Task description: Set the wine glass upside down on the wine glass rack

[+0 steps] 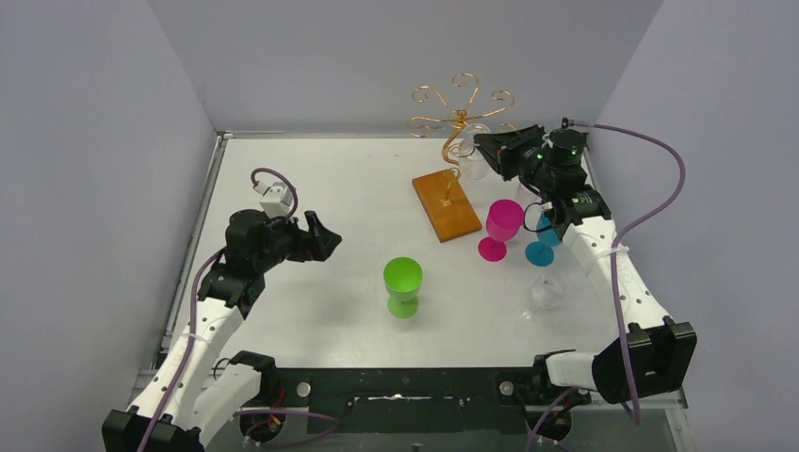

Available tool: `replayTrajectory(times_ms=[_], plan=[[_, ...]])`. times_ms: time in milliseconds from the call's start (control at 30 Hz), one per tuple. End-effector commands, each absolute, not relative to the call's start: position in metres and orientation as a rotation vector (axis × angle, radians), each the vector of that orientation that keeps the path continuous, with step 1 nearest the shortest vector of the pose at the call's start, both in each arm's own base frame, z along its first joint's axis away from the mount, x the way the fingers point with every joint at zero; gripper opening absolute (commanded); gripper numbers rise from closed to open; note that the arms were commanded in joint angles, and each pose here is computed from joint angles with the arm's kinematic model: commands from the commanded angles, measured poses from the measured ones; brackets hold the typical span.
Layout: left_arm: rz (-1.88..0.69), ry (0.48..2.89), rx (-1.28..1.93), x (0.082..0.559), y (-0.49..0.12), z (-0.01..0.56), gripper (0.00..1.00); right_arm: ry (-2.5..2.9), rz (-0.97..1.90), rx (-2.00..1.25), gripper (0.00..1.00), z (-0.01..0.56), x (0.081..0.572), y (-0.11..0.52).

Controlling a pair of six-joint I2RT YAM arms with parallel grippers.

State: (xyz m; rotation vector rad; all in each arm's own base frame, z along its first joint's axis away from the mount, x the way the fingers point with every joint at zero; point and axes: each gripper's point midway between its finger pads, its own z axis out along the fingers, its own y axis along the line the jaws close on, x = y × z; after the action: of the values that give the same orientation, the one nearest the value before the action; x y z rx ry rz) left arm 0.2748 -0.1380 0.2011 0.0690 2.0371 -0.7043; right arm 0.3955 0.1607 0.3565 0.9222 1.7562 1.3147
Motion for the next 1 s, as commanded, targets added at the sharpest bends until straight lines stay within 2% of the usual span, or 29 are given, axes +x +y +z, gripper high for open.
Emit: replayTrajectory(times_ms=[0,967], plan=[[-0.698,1.987,0.101,0.276,-0.139,0.213,0.86,1.609,1.396,0.736,0.0,0.423,0.392,0.164],[-0.688,1.991,0.1,0.277,-0.138,0.211,0.86,1.683,1.498,0.536,0.0,0.435,0.394,0.19]])
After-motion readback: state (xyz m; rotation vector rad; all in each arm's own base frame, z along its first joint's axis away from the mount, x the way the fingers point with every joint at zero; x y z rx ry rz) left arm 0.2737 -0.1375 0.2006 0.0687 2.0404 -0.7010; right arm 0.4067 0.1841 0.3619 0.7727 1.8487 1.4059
